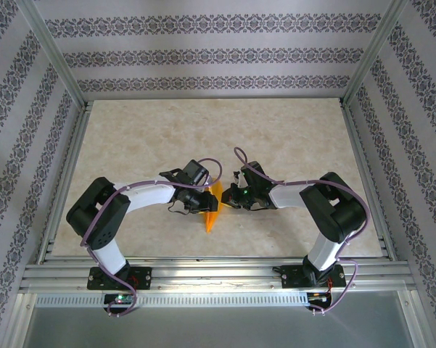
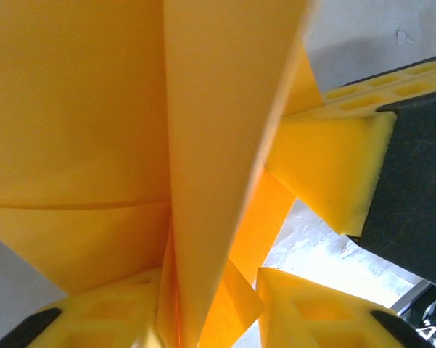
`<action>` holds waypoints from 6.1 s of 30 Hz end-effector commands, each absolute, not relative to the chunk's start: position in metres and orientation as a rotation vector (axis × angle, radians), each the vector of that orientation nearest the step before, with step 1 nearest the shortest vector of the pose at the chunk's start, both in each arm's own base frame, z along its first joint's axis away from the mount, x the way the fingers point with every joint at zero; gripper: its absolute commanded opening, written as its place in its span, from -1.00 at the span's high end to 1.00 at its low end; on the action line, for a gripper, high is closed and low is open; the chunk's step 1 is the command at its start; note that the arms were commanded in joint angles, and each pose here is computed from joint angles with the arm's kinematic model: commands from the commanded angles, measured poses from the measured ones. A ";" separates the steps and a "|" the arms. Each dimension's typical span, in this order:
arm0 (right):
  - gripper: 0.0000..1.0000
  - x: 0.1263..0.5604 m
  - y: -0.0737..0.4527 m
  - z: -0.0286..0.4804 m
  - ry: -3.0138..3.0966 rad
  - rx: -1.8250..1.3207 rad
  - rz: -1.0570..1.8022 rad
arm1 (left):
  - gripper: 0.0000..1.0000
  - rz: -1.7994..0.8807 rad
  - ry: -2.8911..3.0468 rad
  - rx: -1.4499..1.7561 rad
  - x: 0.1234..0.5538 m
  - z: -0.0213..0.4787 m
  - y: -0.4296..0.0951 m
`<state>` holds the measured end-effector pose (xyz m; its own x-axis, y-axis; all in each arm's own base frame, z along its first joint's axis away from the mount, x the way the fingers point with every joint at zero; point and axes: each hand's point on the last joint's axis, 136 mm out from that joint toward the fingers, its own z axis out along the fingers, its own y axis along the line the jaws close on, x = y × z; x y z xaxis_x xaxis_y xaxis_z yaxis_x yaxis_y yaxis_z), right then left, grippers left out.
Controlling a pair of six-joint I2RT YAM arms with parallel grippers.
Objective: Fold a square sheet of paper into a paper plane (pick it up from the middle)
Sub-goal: Move the paper plane to the center of the table, then reset both arms
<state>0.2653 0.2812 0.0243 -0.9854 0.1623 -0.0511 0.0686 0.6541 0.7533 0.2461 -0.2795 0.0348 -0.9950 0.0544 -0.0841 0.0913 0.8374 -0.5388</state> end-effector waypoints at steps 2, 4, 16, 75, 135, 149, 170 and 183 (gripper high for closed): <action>0.96 0.264 0.287 0.027 2.747 0.181 1.271 | 0.47 -0.820 2.969 0.172 0.246 0.030 -0.281; 0.96 0.264 0.286 0.027 2.747 0.182 1.270 | 0.48 -0.801 2.972 0.176 0.248 0.028 -0.280; 0.94 0.262 0.285 0.024 2.753 0.185 1.267 | 0.66 -0.716 3.002 0.241 0.250 0.023 -0.280; 0.20 0.265 0.194 0.059 2.557 0.431 1.202 | 0.60 -0.373 2.941 0.093 0.291 0.030 -0.269; 0.17 0.264 0.190 0.066 2.545 0.420 1.190 | 0.14 0.031 2.985 0.040 0.317 -0.012 -0.249; 0.16 0.269 0.173 0.094 2.465 0.397 1.137 | 0.04 -0.101 2.862 -0.087 0.336 0.040 -0.260; -0.40 0.290 0.047 0.162 2.229 0.220 0.184 | -0.43 -0.169 2.411 -0.083 0.347 0.166 -0.204; -0.96 0.347 -0.008 0.131 2.059 0.202 -0.104 | -0.99 -0.015 2.256 -0.273 0.332 0.160 -0.037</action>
